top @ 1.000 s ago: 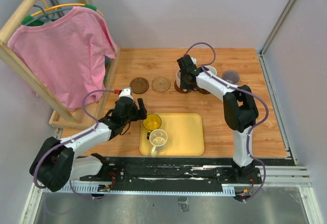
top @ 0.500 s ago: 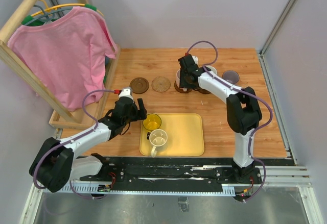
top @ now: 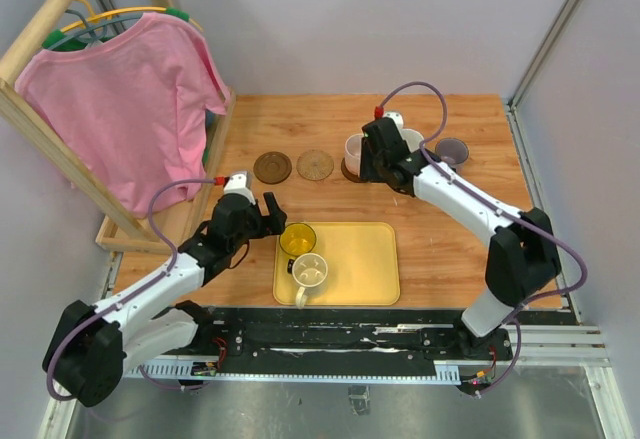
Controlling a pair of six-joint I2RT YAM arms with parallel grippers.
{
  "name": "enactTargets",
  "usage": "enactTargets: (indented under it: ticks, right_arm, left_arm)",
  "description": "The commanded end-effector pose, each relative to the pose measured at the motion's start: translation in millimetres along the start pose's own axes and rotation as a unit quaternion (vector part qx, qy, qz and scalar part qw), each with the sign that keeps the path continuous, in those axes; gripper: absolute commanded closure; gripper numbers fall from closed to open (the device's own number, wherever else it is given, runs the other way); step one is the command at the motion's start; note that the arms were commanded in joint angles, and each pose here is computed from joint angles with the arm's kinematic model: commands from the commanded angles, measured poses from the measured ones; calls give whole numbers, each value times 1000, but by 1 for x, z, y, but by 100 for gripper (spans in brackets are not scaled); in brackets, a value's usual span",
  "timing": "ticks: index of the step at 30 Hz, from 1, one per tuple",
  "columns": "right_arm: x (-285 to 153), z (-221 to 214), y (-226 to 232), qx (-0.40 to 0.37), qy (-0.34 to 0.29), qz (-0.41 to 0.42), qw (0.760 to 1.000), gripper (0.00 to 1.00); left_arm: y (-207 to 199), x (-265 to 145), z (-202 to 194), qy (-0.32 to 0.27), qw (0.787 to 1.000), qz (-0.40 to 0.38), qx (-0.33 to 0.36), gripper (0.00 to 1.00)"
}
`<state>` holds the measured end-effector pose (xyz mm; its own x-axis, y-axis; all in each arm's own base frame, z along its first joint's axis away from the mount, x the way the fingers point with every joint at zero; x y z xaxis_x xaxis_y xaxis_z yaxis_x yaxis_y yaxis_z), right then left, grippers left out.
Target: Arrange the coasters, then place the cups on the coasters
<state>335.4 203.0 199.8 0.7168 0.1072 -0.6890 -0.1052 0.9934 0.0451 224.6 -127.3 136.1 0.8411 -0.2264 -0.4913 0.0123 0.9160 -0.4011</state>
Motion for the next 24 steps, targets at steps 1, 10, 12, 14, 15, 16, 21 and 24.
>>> enactTargets:
  ticks: [1, 10, 12, 14, 15, 16, 21, 24]
  right_arm:
    - [-22, -9, 2, -12, -25, 17, 999, 54]
    - [-51, -49, 1, -48, -21, 83, 995, 50]
    - [-52, -58, -1, -51, -14, 85, 995, 48]
    - [-52, -64, -3, -51, -9, 90, 995, 48]
    - [-52, -67, -3, -52, -6, 92, 994, 48]
    - [-52, -70, -3, -53, -4, 96, 994, 47]
    - [-50, -79, -2, -53, 5, 102, 993, 47]
    - [-49, -81, 0, -53, 11, 111, 992, 47]
  left_arm:
    - [-2, -12, -3, 11, 999, -30, 1, 5]
    - [-12, -35, -19, 59, 992, -108, -10, 2]
    - [-13, -38, -20, 60, 992, -113, -9, 0]
    - [-15, -39, -22, 63, 991, -116, -9, 0]
    - [-16, -39, -23, 67, 991, -117, -9, 0]
    - [-18, -39, -26, 72, 990, -119, -8, 0]
    - [-28, -41, -37, 92, 987, -129, -7, 0]
    - [-29, -40, -44, 102, 987, -123, -5, 0]
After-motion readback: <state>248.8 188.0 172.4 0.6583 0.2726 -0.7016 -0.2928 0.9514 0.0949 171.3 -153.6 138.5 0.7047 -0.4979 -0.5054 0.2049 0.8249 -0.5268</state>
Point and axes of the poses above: each gripper's point midway between its finger pads, its own x axis out along the fingers, its own y axis along the line the jaws close on, z = x × y, the point moved 7 cm from there along -x, back along the fingers, and after that the axes turned 5 degrees about -x, right-handed, at the moved point
